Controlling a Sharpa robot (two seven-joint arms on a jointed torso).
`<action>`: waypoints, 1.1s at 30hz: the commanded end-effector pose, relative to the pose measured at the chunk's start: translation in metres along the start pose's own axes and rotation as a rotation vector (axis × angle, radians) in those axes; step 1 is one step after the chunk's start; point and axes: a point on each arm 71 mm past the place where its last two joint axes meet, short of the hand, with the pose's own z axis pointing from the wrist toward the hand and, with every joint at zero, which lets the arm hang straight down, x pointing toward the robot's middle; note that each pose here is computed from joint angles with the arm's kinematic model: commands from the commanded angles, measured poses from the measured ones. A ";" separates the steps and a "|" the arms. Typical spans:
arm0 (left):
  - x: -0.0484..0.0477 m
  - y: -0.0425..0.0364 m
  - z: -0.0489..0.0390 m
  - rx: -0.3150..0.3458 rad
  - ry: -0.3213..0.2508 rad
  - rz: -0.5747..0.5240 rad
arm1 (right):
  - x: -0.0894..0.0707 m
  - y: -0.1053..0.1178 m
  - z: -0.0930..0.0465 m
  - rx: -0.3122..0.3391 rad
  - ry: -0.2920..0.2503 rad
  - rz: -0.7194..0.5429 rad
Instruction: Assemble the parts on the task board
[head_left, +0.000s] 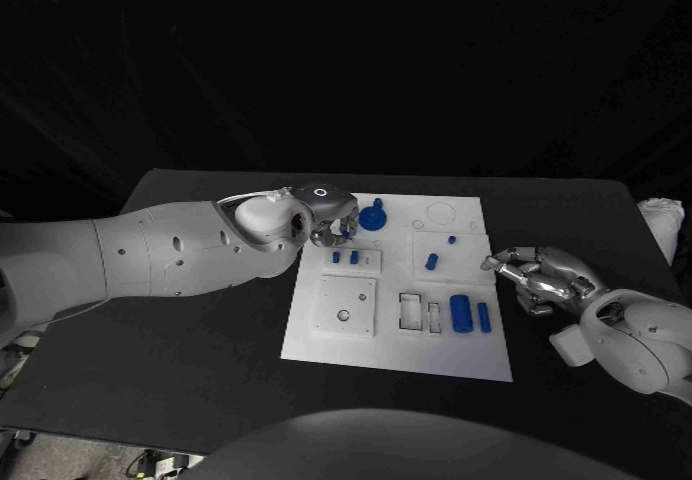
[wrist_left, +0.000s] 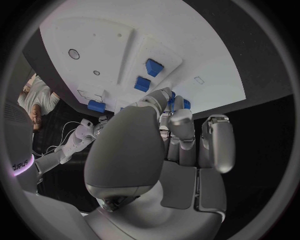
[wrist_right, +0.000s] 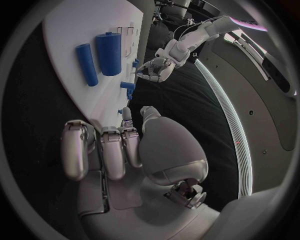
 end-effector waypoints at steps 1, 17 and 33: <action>-0.0001 -0.0017 0.0016 0.003 -0.011 0.004 | 0.002 0.000 0.000 -0.004 0.020 0.003; 0.0006 -0.0045 0.0075 0.007 -0.014 -0.011 | 0.001 -0.002 -0.001 0.000 0.016 0.002; 0.0062 -0.0048 0.0094 -0.001 0.019 -0.014 | 0.002 -0.002 -0.001 0.001 0.018 0.003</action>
